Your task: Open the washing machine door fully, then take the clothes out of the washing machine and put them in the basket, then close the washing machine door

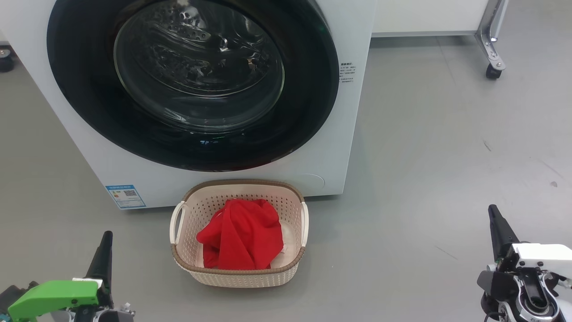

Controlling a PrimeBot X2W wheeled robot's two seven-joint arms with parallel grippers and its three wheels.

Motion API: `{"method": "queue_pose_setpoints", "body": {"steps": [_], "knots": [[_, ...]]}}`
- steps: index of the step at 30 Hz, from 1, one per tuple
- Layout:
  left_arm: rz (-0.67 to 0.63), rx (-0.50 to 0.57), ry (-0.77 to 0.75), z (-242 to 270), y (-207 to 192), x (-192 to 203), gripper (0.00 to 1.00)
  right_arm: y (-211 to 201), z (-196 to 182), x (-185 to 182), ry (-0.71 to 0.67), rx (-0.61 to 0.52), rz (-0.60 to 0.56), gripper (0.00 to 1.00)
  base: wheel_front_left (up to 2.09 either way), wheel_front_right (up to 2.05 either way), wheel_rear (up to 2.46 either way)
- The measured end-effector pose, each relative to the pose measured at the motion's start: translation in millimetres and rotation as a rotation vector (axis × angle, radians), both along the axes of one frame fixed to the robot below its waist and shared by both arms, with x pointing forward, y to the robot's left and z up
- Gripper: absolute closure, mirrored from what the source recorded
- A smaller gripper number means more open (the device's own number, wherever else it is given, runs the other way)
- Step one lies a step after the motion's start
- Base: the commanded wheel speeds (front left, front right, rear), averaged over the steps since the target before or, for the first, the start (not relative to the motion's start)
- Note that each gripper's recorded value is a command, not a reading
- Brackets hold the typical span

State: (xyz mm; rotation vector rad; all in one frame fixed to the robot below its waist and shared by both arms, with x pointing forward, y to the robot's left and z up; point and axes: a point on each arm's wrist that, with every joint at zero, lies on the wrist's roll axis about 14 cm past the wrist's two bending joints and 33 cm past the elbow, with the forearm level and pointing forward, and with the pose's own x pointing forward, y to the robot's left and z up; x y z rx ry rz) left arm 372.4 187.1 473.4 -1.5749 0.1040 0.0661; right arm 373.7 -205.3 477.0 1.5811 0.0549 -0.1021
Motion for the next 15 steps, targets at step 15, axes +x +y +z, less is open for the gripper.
{"method": "queue_pose_setpoints", "body": {"steps": [15], "knots": [[0.002, -0.003, -0.001, 0.4, -0.2, 0.5, 1.00, -0.5, -0.1, -0.1, -0.002, 0.001, -0.002, 1.00, 0.00, 0.00, 0.00]]}}
